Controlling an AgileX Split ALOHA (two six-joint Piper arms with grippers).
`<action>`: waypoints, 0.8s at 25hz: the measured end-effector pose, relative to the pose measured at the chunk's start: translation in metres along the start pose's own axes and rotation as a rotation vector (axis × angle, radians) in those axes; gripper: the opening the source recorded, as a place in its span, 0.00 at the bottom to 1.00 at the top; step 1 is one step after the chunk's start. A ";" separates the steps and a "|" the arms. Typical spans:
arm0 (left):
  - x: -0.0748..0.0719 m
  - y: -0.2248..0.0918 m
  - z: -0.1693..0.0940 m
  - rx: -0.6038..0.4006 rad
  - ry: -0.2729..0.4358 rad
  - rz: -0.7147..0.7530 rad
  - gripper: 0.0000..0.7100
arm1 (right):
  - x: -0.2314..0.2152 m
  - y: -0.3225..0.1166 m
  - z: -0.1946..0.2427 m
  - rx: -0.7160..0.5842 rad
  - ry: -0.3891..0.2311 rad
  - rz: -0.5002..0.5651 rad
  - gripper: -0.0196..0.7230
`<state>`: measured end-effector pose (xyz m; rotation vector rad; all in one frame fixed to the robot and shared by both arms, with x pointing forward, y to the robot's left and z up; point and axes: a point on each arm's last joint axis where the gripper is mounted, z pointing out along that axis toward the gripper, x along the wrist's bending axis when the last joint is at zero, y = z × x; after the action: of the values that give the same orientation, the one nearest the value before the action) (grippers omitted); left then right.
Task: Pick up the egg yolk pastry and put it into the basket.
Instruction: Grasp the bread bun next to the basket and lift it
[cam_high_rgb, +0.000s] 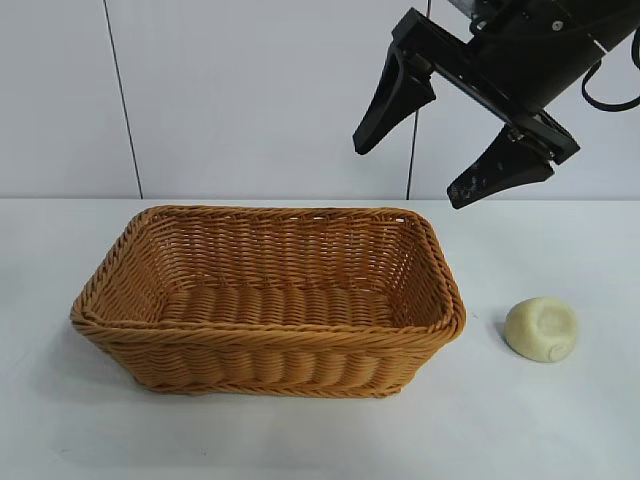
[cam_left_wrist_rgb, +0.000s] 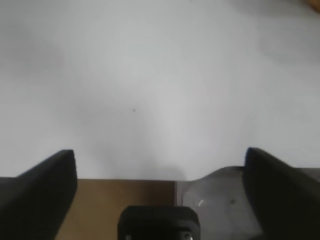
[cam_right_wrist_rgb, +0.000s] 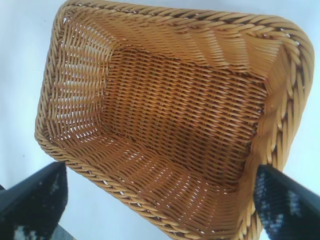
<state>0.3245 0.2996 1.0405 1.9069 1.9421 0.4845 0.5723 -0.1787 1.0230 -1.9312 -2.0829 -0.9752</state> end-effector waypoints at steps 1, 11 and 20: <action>-0.001 -0.007 -0.001 -0.028 -0.011 -0.005 0.98 | 0.000 0.000 0.000 0.000 0.000 0.000 0.97; -0.003 -0.044 -0.033 -0.337 -0.055 -0.008 0.98 | -0.004 0.000 0.000 0.004 -0.049 -0.050 0.97; -0.002 -0.074 -0.053 -0.571 -0.064 0.000 0.98 | -0.018 -0.002 -0.002 0.034 -0.195 -0.100 0.97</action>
<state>0.2341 0.2963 1.0500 1.5300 1.5418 0.8580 0.5725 -0.1947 1.0142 -1.9945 -2.3046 -0.7910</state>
